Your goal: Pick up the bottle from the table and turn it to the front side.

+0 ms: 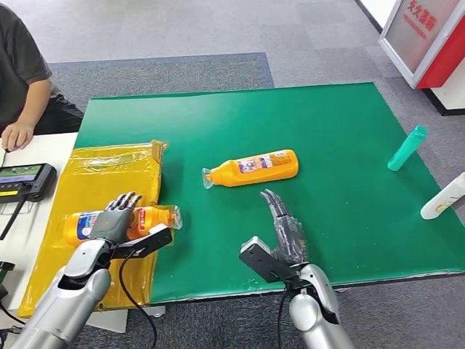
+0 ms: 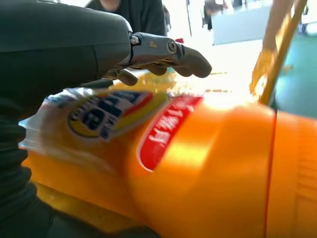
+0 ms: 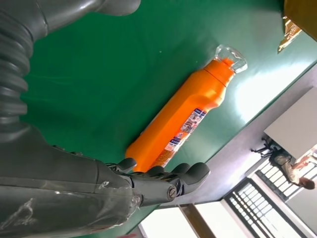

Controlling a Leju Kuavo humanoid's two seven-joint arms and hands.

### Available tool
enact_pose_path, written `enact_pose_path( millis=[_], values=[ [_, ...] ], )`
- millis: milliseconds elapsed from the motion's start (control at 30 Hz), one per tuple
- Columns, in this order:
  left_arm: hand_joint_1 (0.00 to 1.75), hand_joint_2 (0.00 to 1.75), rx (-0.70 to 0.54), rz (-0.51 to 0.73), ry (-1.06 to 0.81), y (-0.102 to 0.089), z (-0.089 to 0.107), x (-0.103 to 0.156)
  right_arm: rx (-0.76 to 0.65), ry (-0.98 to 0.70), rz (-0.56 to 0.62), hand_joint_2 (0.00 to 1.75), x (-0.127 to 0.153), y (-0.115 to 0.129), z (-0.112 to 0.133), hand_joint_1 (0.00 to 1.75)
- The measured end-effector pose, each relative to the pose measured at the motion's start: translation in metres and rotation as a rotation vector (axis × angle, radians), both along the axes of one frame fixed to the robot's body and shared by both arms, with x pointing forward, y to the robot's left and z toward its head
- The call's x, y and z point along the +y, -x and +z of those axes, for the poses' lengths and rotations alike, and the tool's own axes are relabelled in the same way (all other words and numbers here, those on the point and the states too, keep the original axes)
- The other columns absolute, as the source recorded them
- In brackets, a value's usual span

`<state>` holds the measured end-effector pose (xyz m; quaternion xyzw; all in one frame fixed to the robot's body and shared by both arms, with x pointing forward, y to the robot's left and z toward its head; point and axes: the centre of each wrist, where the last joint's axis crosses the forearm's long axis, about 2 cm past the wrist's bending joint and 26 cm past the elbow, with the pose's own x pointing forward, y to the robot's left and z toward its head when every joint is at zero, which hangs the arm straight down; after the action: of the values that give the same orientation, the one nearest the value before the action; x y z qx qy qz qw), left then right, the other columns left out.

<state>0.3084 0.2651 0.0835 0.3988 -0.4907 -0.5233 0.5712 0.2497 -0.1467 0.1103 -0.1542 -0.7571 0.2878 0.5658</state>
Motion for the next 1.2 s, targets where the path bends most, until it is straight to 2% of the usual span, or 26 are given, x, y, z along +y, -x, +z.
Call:
enact_pose_path(
  millis=[100,233,367,500,633,800,900,1000,1200],
  values=[
    [0.00,0.00,-0.118,0.007,0.060,0.010,0.006,-0.008,0.008,0.003,-0.001,1.75,0.000,0.005,-0.003,0.00],
    [0.00,0.00,-0.186,0.013,0.109,0.017,0.019,-0.016,0.009,0.006,-0.001,1.75,-0.001,0.008,-0.004,0.00],
    [0.00,1.75,-0.258,0.007,0.154,0.021,0.026,-0.018,0.010,0.007,-0.001,1.75,-0.001,0.010,-0.004,0.00],
    [0.00,1.75,-0.446,-0.049,0.278,0.034,0.039,-0.022,0.007,0.007,0.002,1.75,-0.001,0.012,-0.004,0.00],
    [0.00,1.75,-0.561,-0.168,0.545,0.051,0.050,-0.025,-0.006,-0.007,0.011,1.75,-0.001,0.012,-0.003,0.00],
    [0.00,1.75,-0.553,-0.338,0.954,0.072,0.042,-0.027,-0.019,-0.082,0.025,1.75,-0.002,0.018,-0.006,0.00],
    [0.00,1.75,-0.529,-0.400,1.191,0.087,0.033,-0.029,-0.028,-0.140,0.027,1.75,-0.005,0.027,-0.009,0.00],
    [0.00,1.75,-0.524,-0.397,1.263,0.096,0.027,-0.031,-0.027,-0.159,0.026,1.75,-0.008,0.034,-0.012,0.00],
    [0.00,1.75,-0.509,-0.391,1.322,0.102,0.024,-0.033,-0.036,-0.202,0.032,1.75,-0.010,0.038,-0.012,0.00]
  ],
)
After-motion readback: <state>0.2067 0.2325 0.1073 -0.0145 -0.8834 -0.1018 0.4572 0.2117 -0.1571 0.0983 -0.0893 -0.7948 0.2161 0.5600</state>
